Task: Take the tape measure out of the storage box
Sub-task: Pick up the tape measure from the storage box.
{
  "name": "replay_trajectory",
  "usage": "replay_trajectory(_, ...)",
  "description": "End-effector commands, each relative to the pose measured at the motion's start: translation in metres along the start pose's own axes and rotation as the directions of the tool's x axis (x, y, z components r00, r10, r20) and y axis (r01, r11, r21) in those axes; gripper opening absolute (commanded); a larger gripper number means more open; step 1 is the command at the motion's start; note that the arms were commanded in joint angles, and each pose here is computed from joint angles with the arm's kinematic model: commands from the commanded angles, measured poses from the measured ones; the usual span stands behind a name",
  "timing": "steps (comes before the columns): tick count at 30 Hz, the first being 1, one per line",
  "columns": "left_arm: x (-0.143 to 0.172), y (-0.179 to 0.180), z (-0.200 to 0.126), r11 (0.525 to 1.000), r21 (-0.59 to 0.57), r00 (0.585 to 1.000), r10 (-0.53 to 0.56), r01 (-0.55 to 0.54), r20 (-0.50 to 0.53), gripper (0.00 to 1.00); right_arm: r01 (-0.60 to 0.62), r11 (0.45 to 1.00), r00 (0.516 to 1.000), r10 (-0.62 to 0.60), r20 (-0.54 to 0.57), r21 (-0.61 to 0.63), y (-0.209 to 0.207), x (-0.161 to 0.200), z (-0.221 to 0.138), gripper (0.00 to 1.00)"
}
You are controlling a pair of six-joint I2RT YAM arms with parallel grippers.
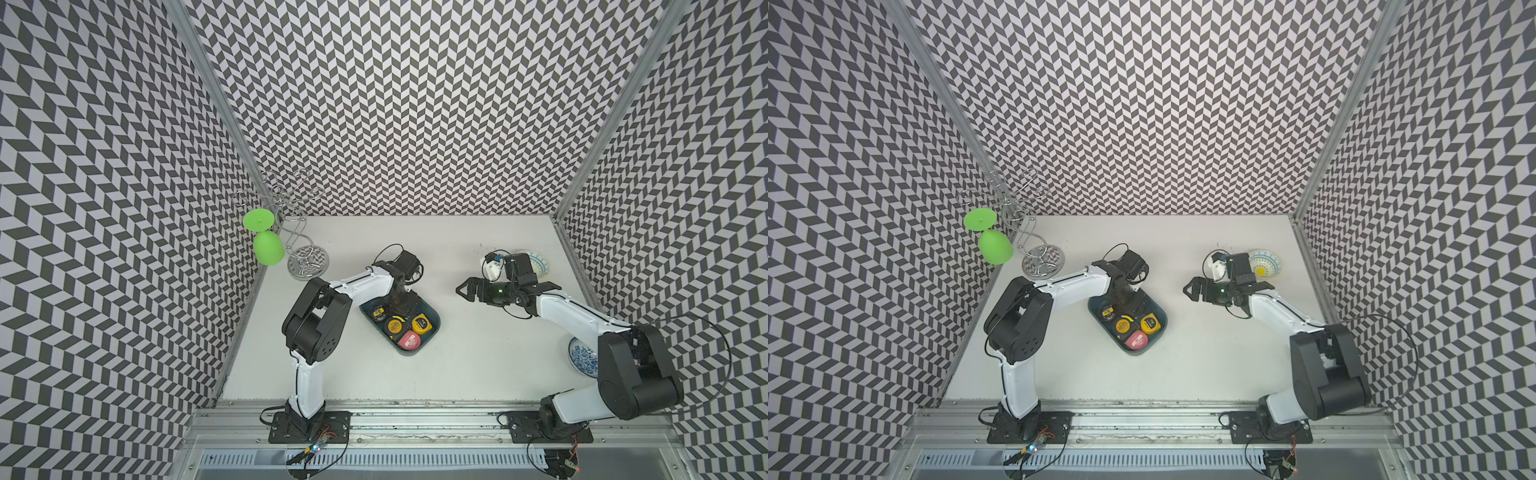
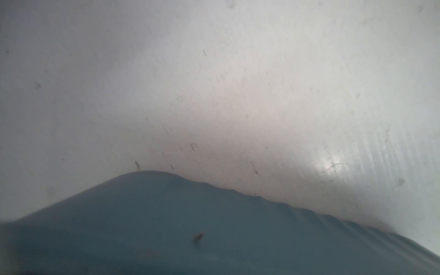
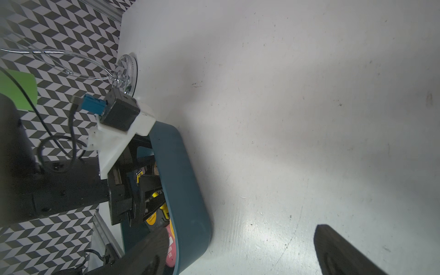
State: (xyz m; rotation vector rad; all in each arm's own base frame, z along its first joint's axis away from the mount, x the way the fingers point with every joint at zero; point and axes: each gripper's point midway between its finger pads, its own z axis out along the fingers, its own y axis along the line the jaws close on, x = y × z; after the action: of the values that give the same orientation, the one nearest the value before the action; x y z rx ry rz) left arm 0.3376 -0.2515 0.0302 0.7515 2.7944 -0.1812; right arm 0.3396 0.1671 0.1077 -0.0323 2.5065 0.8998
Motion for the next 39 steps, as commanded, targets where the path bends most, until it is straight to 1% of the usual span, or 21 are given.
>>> replay_trajectory(1, -0.011, -0.003, -0.006, 1.000, 0.003, 1.000, 0.000, 0.000, 0.025, 0.39, 0.017, 1.000, 0.999, -0.015, 0.044, -0.023, 0.006, -0.012, -0.004, 1.00)
replay_trajectory(3, -0.016, -0.004, -0.015, 1.000, 0.006, 0.999, -0.005, 0.005, 0.048, 0.33, 0.017, 0.999, 0.999, -0.016, 0.043, -0.027, 0.007, -0.012, -0.004, 1.00)
replay_trajectory(13, -0.038, -0.011, -0.078, 0.998, 0.042, 0.985, -0.047, 0.041, 0.166, 0.19, 0.019, 0.998, 0.999, -0.017, 0.036, -0.062, 0.014, -0.011, -0.005, 0.99)
replay_trajectory(18, -0.045, -0.014, -0.108, 0.996, 0.063, 0.974, -0.070, 0.057, 0.218, 0.16, 0.028, 0.996, 0.999, -0.025, 0.039, -0.084, 0.020, -0.011, -0.008, 1.00)
replay_trajectory(25, -0.050, -0.025, -0.138, 0.987, 0.140, 0.956, -0.116, 0.080, 0.269, 0.10, 0.053, 0.992, 0.997, -0.047, 0.056, -0.114, 0.033, -0.011, -0.014, 0.99)
replay_trajectory(28, -0.058, -0.029, -0.157, 0.977, 0.185, 0.933, -0.166, 0.110, 0.319, 0.05, 0.078, 0.988, 0.994, -0.067, 0.083, -0.135, 0.043, -0.012, -0.020, 1.00)
replay_trajectory(31, -0.067, -0.035, -0.183, 0.956, 0.258, 0.897, -0.233, 0.140, 0.375, 0.00, 0.095, 0.982, 0.991, -0.078, 0.111, -0.163, 0.055, -0.010, -0.025, 1.00)
replay_trajectory(33, -0.072, -0.040, -0.201, 0.941, 0.303, 0.873, -0.268, 0.148, 0.408, 0.00, 0.110, 0.976, 0.988, -0.087, 0.131, -0.187, 0.065, -0.008, -0.029, 1.00)
replay_trajectory(35, -0.076, -0.043, -0.214, 0.923, 0.345, 0.852, -0.314, 0.171, 0.420, 0.00, 0.124, 0.971, 0.985, -0.095, 0.145, -0.205, 0.073, -0.006, -0.031, 1.00)
replay_trajectory(39, -0.080, -0.048, -0.237, 0.901, 0.398, 0.823, -0.354, 0.173, 0.445, 0.00, 0.155, 0.960, 0.979, -0.118, 0.164, -0.235, 0.090, 0.002, -0.034, 1.00)
